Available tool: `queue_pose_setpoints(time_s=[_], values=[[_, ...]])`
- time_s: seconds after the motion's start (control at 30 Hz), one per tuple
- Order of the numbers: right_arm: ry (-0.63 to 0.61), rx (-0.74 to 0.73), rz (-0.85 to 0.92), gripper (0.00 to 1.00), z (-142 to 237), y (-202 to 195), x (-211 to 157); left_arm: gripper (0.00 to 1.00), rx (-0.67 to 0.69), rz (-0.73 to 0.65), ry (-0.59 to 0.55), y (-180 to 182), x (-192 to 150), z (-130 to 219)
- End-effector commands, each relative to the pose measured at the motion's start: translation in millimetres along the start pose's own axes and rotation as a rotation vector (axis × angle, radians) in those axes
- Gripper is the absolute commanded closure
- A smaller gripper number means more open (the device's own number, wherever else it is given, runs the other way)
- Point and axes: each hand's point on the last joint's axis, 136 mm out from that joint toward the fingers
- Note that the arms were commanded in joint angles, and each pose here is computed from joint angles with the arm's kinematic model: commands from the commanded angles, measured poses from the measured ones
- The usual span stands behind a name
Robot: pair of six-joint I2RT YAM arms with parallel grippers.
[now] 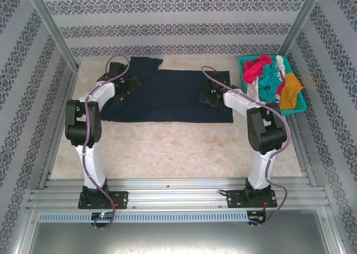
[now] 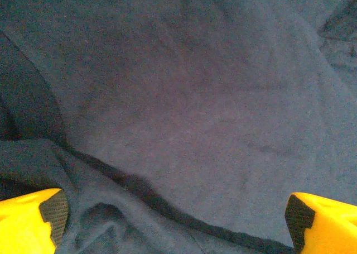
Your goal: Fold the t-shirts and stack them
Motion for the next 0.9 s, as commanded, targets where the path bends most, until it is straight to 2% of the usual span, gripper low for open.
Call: queue_pose_setpoints(time_s=[0.0,0.13,0.3,0.63,0.77,0.87], values=[[0.062,-0.007,-0.072,0.25,-18.2,-7.3,-6.7,0.0,0.022,0.04,0.029,19.3,-13.9,-24.2],[0.13,-0.021,-0.088,0.25,-21.2,-21.5,-26.9,0.0,0.051,0.066,0.082,38.6,-42.0,-30.6],[0.212,-0.05,-0.109,0.25,-13.1,-50.4,-64.9,0.0,0.103,0.108,0.137,63.6,-88.6,-22.1],[0.279,-0.13,-0.153,0.25,29.7,-114.4,-141.8,0.0,0.147,0.189,0.222,99.6,-190.8,37.9],[0.28,-0.134,-0.147,0.25,43.0,-122.4,-154.0,0.0,0.16,0.202,0.218,105.3,-205.2,57.9],[0.25,-0.082,-0.121,0.25,54.2,-109.1,-143.9,0.0,0.154,0.193,0.176,99.3,-189.9,72.6]])
Point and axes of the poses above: each hand's point on the last joint's axis, 136 mm out from that joint toward the fingers, its own z axis back along the fingers, its own y axis along the line the jaws close on, x = y × z, and after that the axes turned 13 degrees about -z, right-handed
